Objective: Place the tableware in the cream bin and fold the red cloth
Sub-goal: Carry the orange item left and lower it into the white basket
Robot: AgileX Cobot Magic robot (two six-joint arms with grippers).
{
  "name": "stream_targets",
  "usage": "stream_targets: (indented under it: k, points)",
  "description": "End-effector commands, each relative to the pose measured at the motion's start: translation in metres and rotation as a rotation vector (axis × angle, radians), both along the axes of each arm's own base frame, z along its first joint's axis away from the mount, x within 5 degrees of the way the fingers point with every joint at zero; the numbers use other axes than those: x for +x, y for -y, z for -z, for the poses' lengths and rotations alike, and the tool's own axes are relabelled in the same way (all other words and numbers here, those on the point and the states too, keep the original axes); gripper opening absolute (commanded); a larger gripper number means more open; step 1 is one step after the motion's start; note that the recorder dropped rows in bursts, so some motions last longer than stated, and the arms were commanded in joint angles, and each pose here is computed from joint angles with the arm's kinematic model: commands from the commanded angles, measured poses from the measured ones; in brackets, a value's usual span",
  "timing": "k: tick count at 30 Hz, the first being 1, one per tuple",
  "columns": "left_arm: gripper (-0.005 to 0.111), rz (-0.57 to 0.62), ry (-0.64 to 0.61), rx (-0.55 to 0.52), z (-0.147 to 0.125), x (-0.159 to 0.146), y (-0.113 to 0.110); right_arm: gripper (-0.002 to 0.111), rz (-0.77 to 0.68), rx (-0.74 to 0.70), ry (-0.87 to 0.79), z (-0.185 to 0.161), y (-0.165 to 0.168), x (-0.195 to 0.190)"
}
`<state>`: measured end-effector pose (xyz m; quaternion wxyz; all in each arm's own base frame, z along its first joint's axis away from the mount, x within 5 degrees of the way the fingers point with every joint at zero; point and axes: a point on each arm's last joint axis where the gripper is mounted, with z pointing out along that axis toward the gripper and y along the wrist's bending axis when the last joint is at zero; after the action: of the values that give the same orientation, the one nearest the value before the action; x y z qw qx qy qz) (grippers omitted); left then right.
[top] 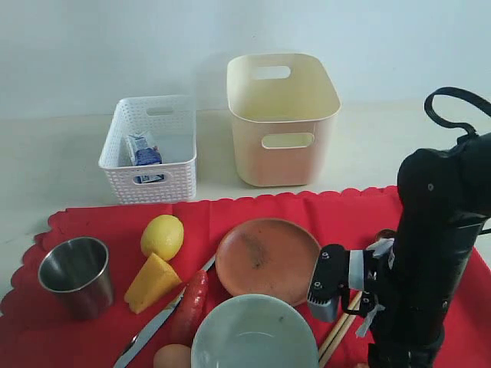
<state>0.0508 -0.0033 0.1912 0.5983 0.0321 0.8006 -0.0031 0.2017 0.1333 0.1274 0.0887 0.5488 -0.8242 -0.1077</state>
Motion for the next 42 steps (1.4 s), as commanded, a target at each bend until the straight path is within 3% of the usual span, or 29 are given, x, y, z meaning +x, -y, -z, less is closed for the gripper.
stream_targets:
  k: [1,2,6,14,19,26,34,42]
  points:
    - [0.000,0.005,0.013,-0.001,0.000,0.000,0.000,0.006,-0.025,0.010,0.014,-0.001,-0.003,-0.002]
    - [0.000,0.005,0.013,-0.001,0.000,0.000,0.000,0.000,-0.025,0.012,0.015,-0.002,-0.003,-0.001]
    - [0.000,0.005,0.013,-0.001,0.000,0.000,0.000,0.000,-0.018,0.026,0.047,-0.016,-0.006,0.003]
    - [0.000,0.005,0.013,-0.001,0.000,0.000,0.000,0.000,0.057,0.143,0.280,-0.080,-0.012,0.016]
    - [0.000,0.005,0.013,-0.001,0.000,0.000,0.000,0.000,0.133,0.318,0.416,-0.127,-0.028,0.031]
    - [0.000,0.005,0.013,-0.001,0.000,0.000,0.000,0.000,0.273,0.569,0.430,-0.169,-0.061,0.059]
    - [0.000,0.005,0.013,-0.001,0.000,0.000,0.000,0.000,0.361,0.702,0.384,-0.174,-0.097,0.107]
    - [0.000,0.005,0.013,-0.001,0.000,0.000,0.000,0.000,0.411,0.749,0.335,-0.146,-0.131,0.159]
